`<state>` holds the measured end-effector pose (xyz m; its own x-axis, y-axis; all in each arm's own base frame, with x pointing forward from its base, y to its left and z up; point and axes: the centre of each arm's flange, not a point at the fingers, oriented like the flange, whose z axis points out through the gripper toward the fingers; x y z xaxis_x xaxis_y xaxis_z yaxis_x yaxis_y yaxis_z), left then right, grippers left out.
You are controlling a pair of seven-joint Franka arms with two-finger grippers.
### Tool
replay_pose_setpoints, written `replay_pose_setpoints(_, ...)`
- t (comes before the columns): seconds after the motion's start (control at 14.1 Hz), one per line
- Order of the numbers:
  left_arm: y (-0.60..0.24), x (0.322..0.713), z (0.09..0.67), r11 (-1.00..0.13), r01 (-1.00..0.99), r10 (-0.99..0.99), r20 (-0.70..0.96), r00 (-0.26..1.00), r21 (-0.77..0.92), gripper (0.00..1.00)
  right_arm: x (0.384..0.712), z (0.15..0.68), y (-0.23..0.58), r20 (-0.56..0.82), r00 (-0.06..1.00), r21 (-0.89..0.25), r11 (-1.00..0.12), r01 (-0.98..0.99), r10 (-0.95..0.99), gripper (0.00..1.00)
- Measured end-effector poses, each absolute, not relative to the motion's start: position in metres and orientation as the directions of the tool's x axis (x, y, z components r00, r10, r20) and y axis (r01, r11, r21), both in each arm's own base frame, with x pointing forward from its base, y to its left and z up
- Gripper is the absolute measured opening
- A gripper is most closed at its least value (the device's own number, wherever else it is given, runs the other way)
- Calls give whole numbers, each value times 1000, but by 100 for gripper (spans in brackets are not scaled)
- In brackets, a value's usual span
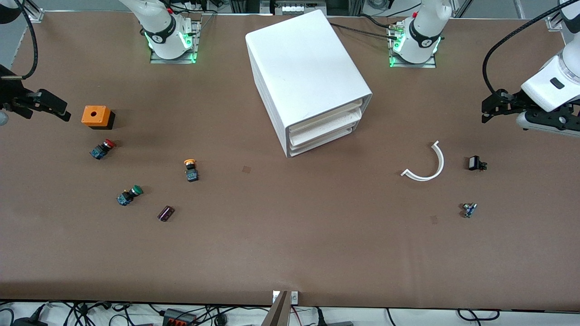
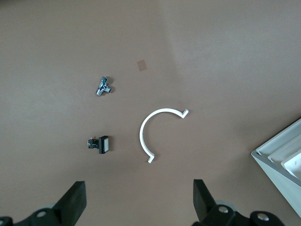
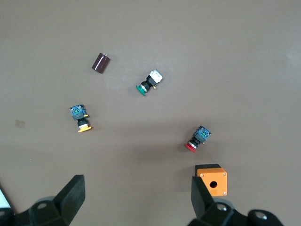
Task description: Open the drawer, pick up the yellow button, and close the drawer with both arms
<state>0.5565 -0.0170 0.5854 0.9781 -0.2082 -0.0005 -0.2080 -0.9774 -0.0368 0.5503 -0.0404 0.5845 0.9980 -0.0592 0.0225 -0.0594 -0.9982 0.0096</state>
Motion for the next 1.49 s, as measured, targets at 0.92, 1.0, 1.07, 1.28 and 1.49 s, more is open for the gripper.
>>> replay_pose_setpoints(0.92, -20, 555, 585, -976, -215, -215, -9, 977, -35, 100, 548, 578, -40, -15, 998, 10, -998, -58, -58, 100)
replay_pose_setpoints(1.0, -21, 555, 585, -975, -217, -217, -9, 976, -35, 100, 549, 577, -40, -18, 998, 10, -998, -58, -58, 100)
replay_pose_setpoints(1.07, -22, 555, 585, -975, -219, -219, -9, 976, -35, 100, 550, 576, -40, -20, 998, 10, -998, -58, -58, 100)
replay_pose_setpoints(1.28, -23, 555, 585, -975, -221, -220, -9, 975, -35, 100, 551, 573, -39, -25, 998, 11, -998, -57, -58, 100)
replay_pose_setpoints(1.49, -23, 555, 585, -975, -221, -221, -9, 975, -35, 100, 552, 571, -39, -27, 998, 11, -998, -56, -56, 100)
